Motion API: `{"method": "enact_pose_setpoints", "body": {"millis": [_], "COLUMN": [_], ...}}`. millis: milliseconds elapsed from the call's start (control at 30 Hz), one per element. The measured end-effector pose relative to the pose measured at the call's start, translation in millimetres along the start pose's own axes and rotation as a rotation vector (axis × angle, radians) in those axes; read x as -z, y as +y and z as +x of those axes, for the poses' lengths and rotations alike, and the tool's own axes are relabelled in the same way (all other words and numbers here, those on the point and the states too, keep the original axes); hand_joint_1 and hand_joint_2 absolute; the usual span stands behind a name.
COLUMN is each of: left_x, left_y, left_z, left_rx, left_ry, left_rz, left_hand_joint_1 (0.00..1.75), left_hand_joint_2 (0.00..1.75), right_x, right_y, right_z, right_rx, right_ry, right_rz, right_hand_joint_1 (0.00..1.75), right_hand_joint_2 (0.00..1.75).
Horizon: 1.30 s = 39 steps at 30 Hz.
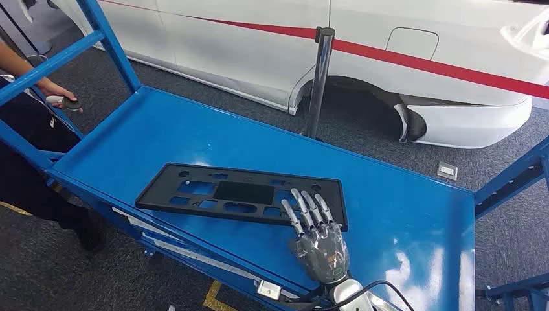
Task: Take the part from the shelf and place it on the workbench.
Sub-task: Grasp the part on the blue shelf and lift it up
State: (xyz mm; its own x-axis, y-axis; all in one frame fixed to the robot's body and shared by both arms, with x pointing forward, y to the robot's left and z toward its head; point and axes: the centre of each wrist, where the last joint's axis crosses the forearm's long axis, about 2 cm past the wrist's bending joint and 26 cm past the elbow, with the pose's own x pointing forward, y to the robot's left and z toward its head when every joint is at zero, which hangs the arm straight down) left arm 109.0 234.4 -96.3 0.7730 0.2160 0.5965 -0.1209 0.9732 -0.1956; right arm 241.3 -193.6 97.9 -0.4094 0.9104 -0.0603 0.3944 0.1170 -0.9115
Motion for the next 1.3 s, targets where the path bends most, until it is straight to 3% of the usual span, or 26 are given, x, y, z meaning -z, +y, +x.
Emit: {"method": "enact_pose_setpoints", "body": {"millis": [500, 1300], "left_x": [2.6, 7.4], "left_y": [-0.8, -9.4], "left_z": [5.7, 15.7], "left_rx": [0.015, 0.006], "left_ry": [0.005, -0.012], "left_rz": [-0.001, -0.007], "left_hand_joint_1": [0.0, 0.0], "left_hand_joint_2": [1.75, 1.75], "right_x": [1.0, 9.2], "right_y": [22.1, 31.6], "right_z": [-2.4, 15.3], "right_rx": [-0.022, -0.024], "right_ry": [0.093, 0.088], "right_rz": [0.047, 0.068], "right_hand_joint_1": [0.0, 0.0], "right_hand_joint_2": [1.75, 1.75]}}
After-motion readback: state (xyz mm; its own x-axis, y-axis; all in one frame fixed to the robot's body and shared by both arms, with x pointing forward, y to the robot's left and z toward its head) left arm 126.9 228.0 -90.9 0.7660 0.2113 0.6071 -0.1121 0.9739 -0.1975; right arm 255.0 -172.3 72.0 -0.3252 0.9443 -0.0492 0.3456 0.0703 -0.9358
